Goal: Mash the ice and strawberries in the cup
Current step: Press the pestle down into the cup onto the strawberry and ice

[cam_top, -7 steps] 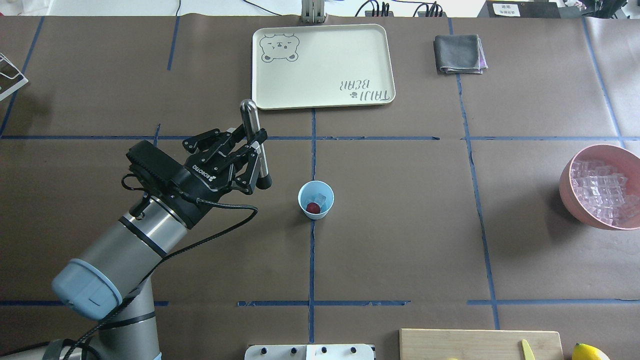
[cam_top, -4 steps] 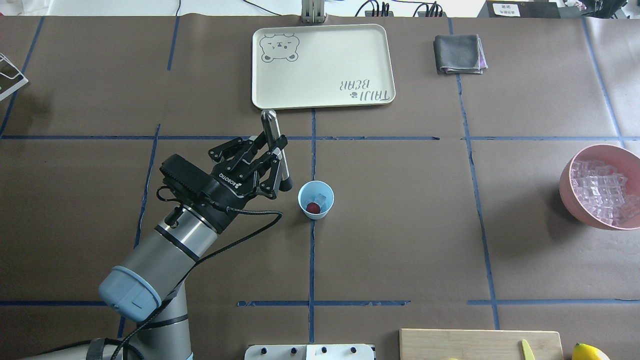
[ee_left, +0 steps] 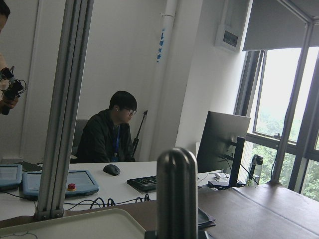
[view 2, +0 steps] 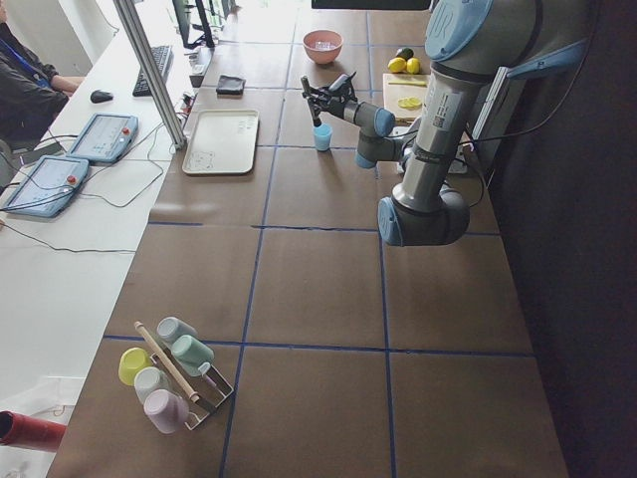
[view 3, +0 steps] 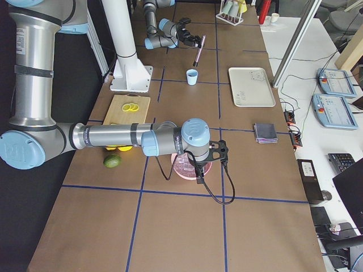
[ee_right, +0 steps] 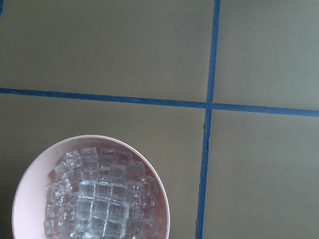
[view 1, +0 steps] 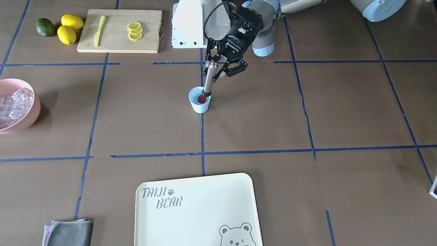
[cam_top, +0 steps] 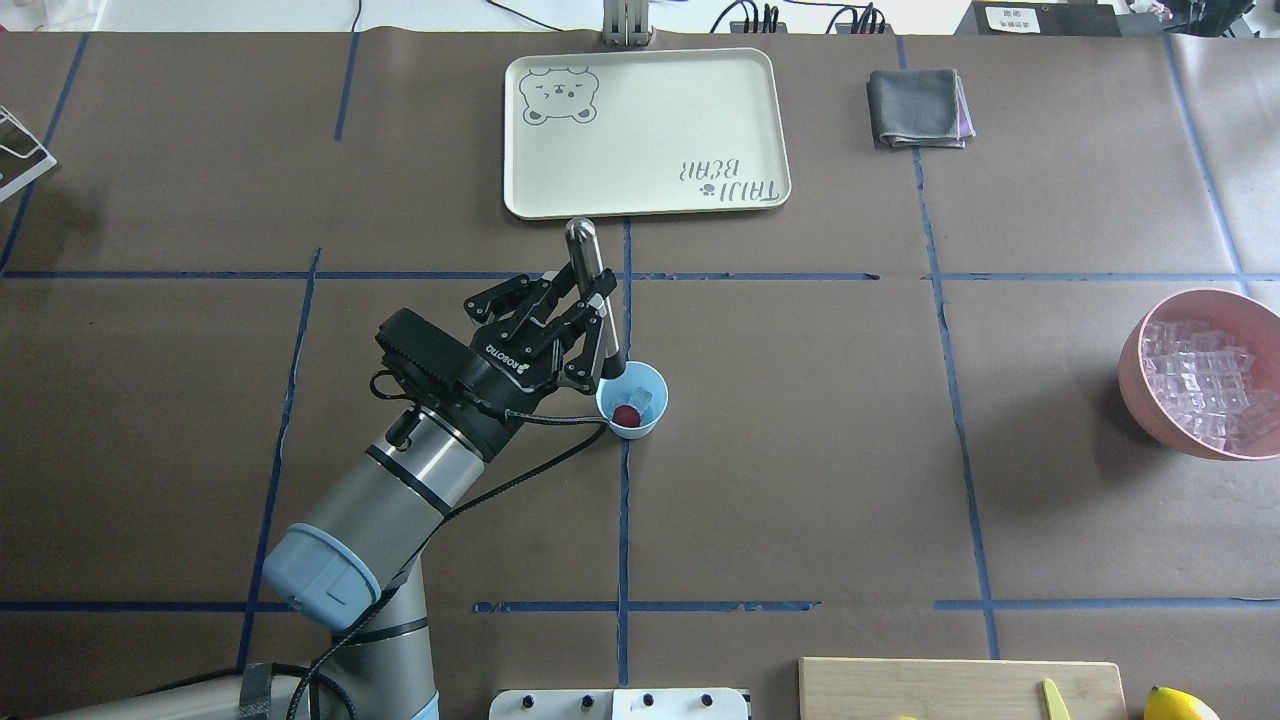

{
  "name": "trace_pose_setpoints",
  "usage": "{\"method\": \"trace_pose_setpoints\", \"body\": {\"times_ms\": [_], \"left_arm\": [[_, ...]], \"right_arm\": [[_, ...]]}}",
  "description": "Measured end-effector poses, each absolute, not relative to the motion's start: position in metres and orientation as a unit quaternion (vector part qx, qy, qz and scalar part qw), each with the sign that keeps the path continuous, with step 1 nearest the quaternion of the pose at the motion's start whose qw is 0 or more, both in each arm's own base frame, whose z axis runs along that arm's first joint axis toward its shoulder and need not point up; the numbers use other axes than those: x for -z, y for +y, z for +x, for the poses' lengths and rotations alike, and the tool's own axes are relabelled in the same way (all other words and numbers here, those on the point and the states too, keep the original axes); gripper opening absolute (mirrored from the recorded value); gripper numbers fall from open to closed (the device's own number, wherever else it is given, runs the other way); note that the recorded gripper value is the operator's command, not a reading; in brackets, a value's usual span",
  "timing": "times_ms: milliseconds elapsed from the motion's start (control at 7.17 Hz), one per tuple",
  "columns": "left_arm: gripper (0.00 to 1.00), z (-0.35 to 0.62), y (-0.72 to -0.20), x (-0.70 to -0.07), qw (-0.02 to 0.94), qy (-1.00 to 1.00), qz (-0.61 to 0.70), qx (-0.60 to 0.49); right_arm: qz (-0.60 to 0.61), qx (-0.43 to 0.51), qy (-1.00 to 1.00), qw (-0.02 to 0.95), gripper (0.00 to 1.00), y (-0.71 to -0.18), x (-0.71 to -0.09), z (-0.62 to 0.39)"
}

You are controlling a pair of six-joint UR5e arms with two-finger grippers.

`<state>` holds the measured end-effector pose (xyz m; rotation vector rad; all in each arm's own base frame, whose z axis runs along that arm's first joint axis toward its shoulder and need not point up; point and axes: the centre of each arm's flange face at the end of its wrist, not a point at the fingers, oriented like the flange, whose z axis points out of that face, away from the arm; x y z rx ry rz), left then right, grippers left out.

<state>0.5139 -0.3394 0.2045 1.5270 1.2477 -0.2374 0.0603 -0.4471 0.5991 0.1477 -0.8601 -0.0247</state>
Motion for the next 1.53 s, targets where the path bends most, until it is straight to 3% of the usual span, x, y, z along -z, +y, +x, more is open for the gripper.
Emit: {"method": "trace_pose_setpoints", "body": {"times_ms": [1534], "left_arm": [[0.0, 0.558, -0.337, -0.21, 0.563, 0.521, 0.635, 0.085]], "right_arm": [[0.072, 0.011, -0.41, 0.909, 1.0, -0.45, -0.601, 0.061]]}}
